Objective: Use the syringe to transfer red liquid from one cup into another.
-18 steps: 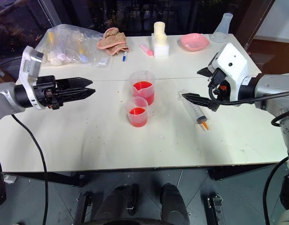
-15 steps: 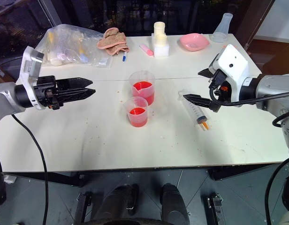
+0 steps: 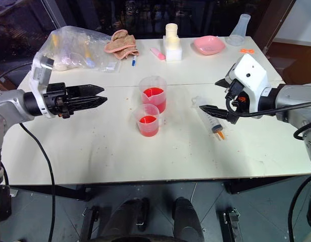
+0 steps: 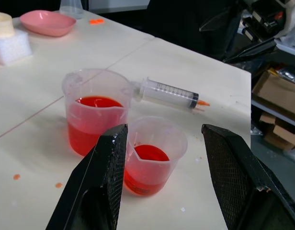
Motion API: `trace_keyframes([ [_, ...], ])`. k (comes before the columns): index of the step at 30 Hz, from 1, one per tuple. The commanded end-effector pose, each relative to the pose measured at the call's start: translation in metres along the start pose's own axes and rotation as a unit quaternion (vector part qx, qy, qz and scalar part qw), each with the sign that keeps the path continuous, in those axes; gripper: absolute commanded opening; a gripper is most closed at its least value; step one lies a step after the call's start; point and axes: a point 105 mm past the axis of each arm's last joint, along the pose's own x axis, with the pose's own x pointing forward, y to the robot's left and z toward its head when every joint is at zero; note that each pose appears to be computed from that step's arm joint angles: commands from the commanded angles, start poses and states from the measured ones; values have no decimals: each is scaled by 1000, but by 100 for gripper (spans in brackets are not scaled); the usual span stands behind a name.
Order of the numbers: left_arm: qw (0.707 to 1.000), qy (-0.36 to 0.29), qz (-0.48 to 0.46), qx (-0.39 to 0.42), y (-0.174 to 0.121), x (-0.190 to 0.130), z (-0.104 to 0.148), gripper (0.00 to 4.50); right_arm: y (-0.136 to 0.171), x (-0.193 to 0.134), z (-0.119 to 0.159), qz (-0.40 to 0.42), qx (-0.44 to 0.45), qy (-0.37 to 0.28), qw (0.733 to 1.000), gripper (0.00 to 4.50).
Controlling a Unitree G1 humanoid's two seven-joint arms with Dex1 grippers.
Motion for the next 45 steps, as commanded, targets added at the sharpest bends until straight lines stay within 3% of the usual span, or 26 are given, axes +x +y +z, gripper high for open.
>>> trace_keyframes([
  [1,1000,-11,-7,25,-2,0,11,259,-2,-8,11,-13,-25,-7,1000,445],
  [14,1000,-8,-13,23,-1,4,11,259,-18,-1,6,-43,-16,36,998,445],
  [16,1000,-7,-14,23,0,5,11,259,-27,5,7,-38,42,47,997,445],
  [19,1000,-2,-9,25,1,6,7,259,-50,27,-2,-50,154,136,977,445],
  [21,1000,-2,-5,22,0,5,5,259,-58,39,-5,-52,183,187,964,445],
  [26,1000,0,-4,22,-5,3,1,259,-72,68,-7,-42,188,242,951,445],
  [34,1000,-3,18,20,-8,-3,-2,259,-70,95,-47,-40,218,360,906,445],
  [45,999,-3,36,18,-13,-11,-3,259,-58,113,-63,-34,217,372,902,445],
])
